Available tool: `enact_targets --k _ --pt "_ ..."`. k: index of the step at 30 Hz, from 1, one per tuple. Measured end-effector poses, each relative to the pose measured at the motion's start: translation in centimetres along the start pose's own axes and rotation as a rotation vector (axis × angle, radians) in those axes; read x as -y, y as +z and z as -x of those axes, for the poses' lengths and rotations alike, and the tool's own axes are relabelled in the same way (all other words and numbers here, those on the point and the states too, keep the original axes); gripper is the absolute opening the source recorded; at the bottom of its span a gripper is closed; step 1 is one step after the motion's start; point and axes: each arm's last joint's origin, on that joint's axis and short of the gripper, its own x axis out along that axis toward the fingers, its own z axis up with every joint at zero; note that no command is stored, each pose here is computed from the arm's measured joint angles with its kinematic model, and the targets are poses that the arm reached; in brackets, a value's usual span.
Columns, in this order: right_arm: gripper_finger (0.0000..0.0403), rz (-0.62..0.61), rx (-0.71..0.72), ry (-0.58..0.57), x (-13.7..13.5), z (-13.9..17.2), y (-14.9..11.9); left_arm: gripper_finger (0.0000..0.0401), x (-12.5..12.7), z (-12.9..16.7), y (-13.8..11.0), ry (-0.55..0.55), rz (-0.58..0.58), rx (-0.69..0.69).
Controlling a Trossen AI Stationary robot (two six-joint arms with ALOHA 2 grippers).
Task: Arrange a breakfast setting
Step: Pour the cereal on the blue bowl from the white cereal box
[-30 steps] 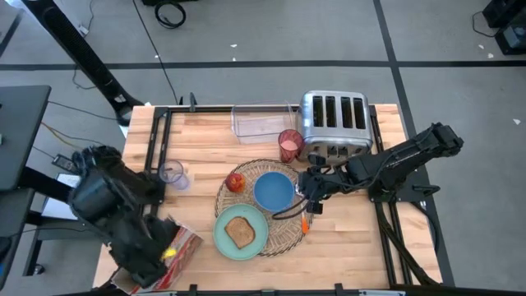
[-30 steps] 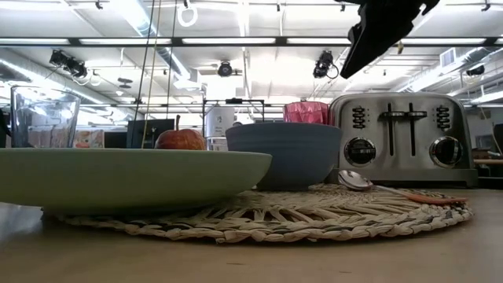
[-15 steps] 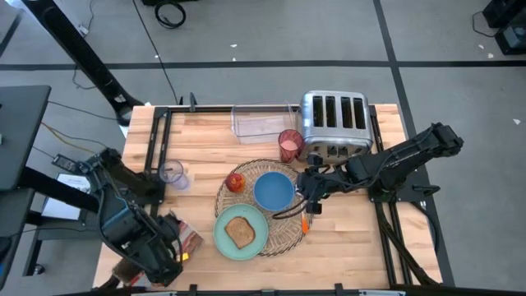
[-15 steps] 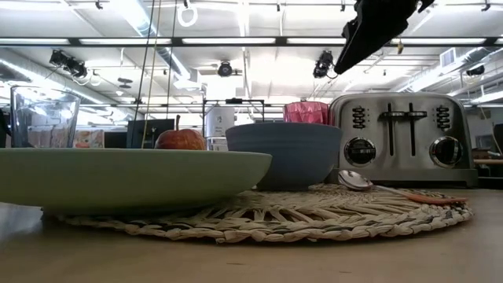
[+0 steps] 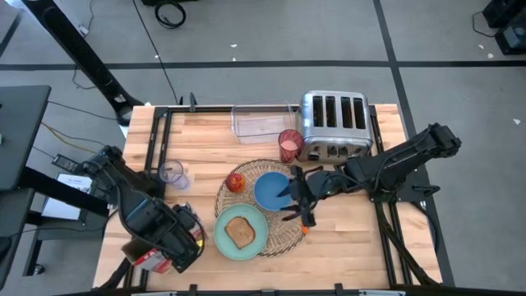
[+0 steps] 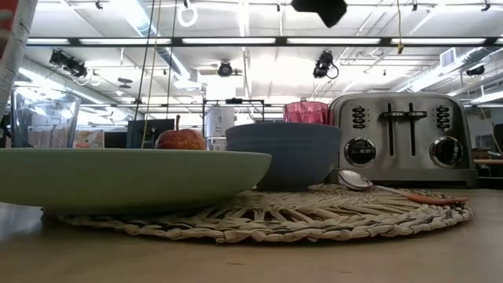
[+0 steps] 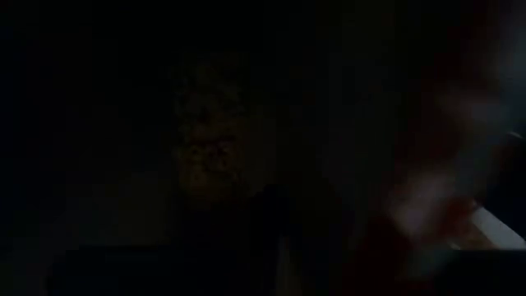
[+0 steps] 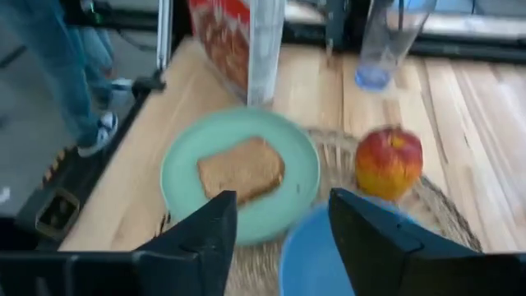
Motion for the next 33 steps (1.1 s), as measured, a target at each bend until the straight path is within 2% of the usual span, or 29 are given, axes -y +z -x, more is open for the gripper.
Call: enact_targets --k 2,7,10,15,19,23,29,33 --pt "0.022 -0.006 0.043 0.004 -0.1 -0.6 0.3 0.0014 0.0 0.4 0.0 -0.015 -0.003 0.018" --pt "0.0286 -0.019 0.149 0.019 -0.5 -3.1 0.7 0.0006 0.3 2.4 -0.4 -0.104 -0.028 0.099" --pt "0.0319 -0.025 0.203 0.083 -0.9 -4.8 0.7 0.0004 0.3 4.0 -0.7 -0.165 -0.072 0.166" --pt "0.035 -0.145 0.213 0.171 -0.3 -6.5 1.4 0.0003 0.2 5.2 -1.2 -0.212 -0.127 0.167" --pt "0.0358 -0.189 0.2 0.244 0.3 -7.2 1.6 0.0002 0.1 5.2 -1.3 -0.209 -0.139 0.129" --pt "0.0357 -0.204 0.059 0.293 0.3 -7.7 0.3 0.0002 -0.1 5.3 -1.3 -0.207 -0.155 0.132" --pt "0.0345 0.097 -0.269 0.296 -2.4 -4.7 -2.5 0.0001 -0.1 5.4 -1.4 -0.217 -0.166 0.129" --pt "0.0344 0.197 -0.448 0.262 -4.5 -3.3 -4.4 0.0001 -0.7 6.0 -1.6 -0.236 -0.169 0.115"
